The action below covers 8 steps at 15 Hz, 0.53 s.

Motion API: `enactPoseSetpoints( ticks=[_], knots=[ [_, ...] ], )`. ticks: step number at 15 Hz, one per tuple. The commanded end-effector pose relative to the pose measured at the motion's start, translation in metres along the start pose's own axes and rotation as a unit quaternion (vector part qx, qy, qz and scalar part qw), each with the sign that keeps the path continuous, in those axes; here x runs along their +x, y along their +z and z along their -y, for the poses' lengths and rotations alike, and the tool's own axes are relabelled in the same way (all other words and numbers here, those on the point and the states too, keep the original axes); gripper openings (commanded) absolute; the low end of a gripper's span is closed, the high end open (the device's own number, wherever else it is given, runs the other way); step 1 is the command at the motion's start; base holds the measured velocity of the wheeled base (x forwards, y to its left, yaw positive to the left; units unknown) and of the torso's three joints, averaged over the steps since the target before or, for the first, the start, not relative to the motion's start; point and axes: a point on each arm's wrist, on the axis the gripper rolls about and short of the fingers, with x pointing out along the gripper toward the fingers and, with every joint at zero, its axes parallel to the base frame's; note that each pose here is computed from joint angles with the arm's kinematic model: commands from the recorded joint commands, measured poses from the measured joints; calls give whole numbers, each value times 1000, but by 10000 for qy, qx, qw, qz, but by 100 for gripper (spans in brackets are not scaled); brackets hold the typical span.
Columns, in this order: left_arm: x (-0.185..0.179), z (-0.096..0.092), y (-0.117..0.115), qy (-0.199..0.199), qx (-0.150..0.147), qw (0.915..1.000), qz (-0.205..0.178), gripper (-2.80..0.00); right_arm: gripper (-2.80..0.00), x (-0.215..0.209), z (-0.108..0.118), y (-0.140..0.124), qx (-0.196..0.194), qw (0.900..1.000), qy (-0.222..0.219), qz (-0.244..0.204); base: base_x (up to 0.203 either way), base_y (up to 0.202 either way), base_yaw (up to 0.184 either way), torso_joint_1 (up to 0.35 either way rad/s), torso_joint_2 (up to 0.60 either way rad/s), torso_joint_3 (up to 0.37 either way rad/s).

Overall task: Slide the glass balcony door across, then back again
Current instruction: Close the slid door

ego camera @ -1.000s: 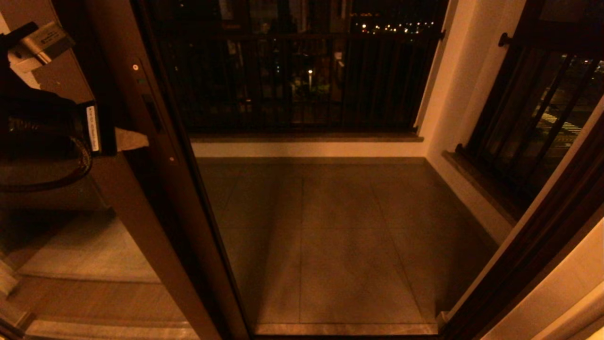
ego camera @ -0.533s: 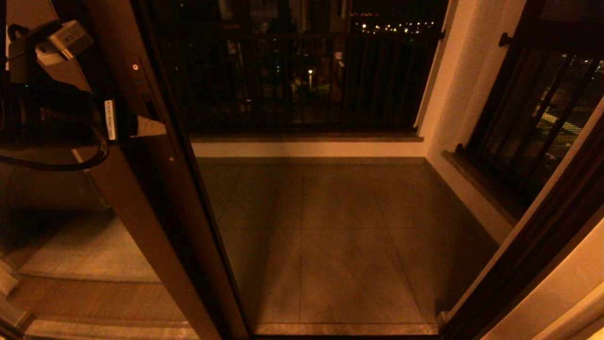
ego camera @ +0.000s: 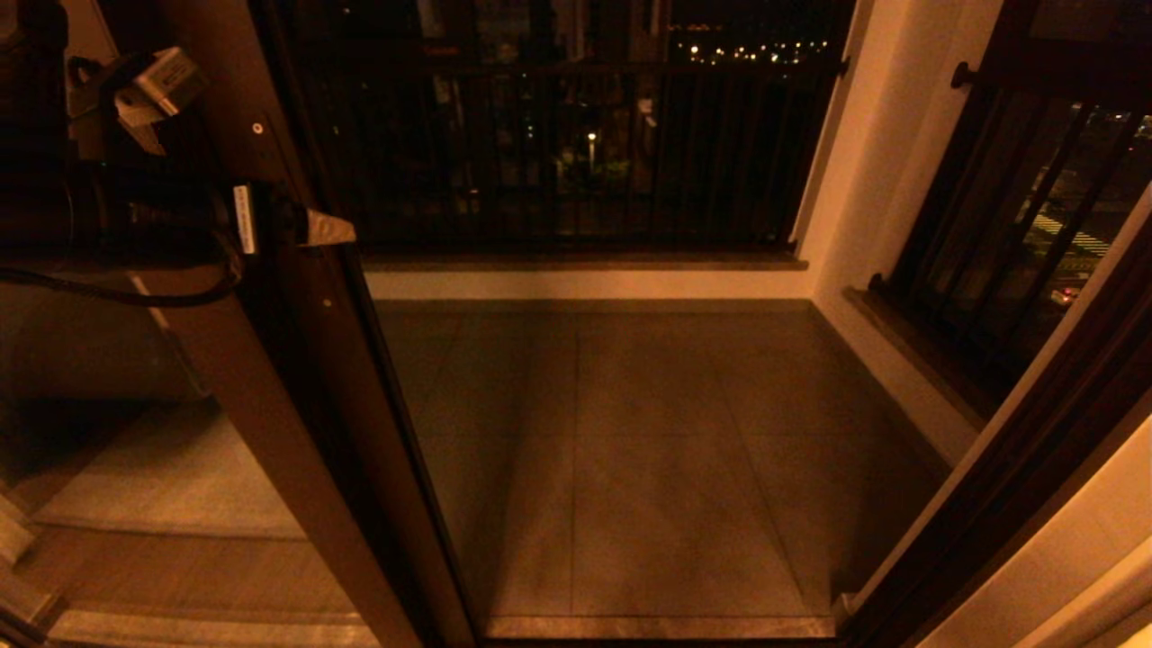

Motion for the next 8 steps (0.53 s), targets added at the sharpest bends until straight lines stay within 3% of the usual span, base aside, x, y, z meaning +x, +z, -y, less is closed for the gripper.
enactPoseSetpoints(
  ticks=[1, 8],
  knots=[
    [3, -1, -1, -15, -21, 10000, -42, 0, -280, 0, 0, 0, -4, 10000, 4, -5, 0, 0, 0, 0, 0, 0],
    [11, -2, -1, -3, -21, 10000, -84, 0, -280, 0, 0, 0, -4, 10000, 4, -5, 0, 0, 0, 0, 0, 0]
  ],
)
